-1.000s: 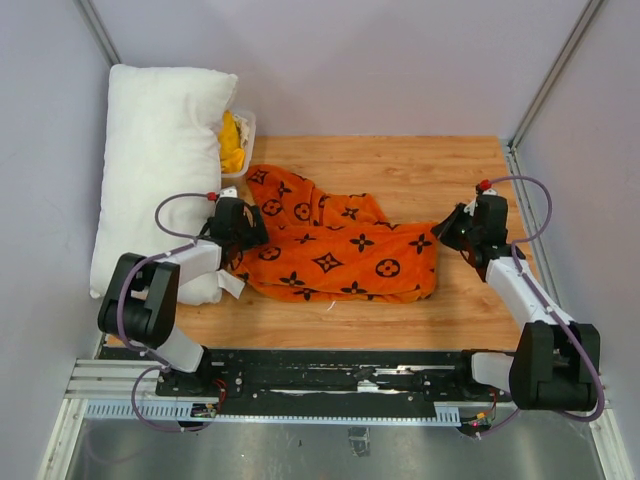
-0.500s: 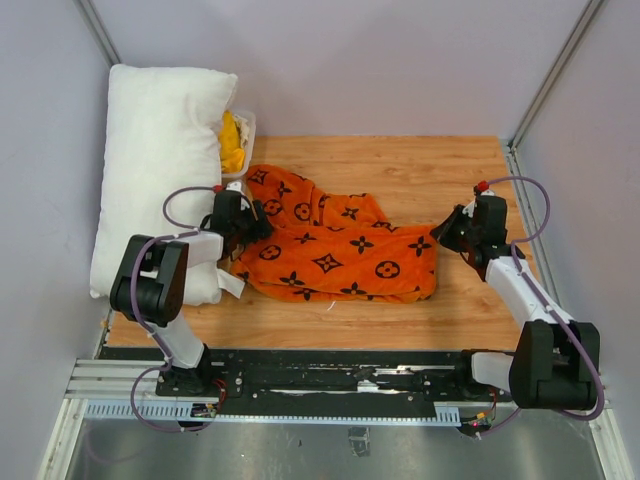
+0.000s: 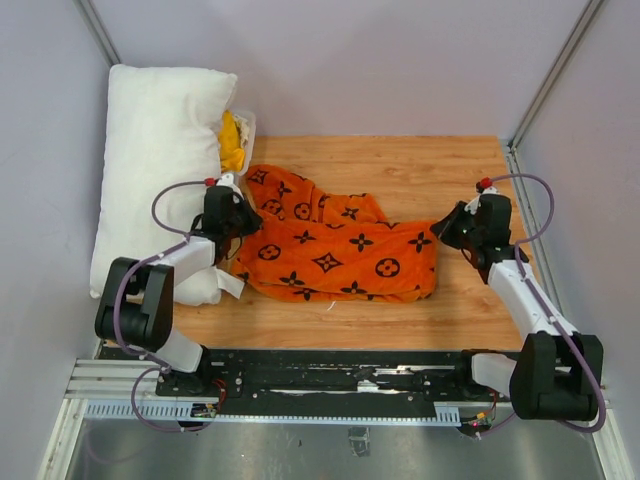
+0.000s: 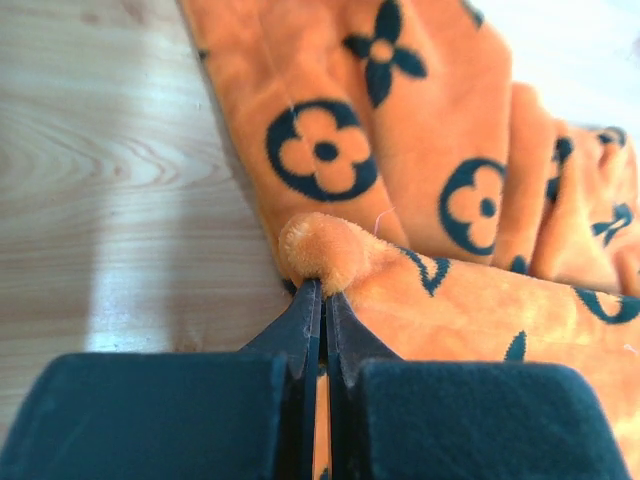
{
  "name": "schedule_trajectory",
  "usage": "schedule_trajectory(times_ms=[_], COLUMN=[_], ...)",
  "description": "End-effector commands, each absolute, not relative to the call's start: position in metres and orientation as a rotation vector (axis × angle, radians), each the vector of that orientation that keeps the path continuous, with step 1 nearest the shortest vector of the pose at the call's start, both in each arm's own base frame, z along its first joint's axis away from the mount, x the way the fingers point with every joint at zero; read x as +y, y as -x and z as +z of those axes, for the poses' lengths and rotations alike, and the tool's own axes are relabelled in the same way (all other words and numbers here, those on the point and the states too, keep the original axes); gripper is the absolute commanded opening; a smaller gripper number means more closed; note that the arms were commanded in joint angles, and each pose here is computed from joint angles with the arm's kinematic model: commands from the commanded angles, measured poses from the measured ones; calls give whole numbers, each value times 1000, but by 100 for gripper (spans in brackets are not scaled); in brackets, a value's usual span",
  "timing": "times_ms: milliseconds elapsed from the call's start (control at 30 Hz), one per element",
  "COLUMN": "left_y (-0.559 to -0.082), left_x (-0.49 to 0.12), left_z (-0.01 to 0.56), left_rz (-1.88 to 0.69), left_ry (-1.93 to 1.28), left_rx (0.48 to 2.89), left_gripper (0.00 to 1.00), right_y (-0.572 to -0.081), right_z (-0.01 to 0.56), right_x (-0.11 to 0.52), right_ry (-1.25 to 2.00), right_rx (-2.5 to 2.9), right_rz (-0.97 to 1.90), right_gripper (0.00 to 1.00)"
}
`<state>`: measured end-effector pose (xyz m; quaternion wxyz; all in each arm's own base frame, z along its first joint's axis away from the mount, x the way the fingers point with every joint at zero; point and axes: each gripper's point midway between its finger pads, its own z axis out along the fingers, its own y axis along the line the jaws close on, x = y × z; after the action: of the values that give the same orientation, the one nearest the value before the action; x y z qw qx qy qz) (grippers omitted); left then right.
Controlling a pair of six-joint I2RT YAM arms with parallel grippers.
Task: Remove the pillowcase from the pillow
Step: Fold the pillowcase at the center of the board.
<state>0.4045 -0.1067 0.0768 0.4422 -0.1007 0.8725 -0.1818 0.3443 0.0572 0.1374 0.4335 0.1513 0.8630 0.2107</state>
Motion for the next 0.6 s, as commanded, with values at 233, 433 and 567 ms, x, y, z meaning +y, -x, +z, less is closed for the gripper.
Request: schedule_trajectory(times_ms=[233, 433, 567], left_y=[-432, -433, -387], left_x=[-81, -71, -61], left_z=[234, 420, 528], left_rz=[-383, -383, -370], left_ry=[311, 277, 206], left_rx=[1771, 1442, 1248], left_gripper=[0, 0, 0], right_y=[-392, -387, -329], right_z=[273, 437, 550], right_x=[56, 36, 27], right_ry=[-364, -310, -238], right_rx=[1788, 1409, 1148], right_rz=[596, 504, 463], right_gripper=[1, 1, 1])
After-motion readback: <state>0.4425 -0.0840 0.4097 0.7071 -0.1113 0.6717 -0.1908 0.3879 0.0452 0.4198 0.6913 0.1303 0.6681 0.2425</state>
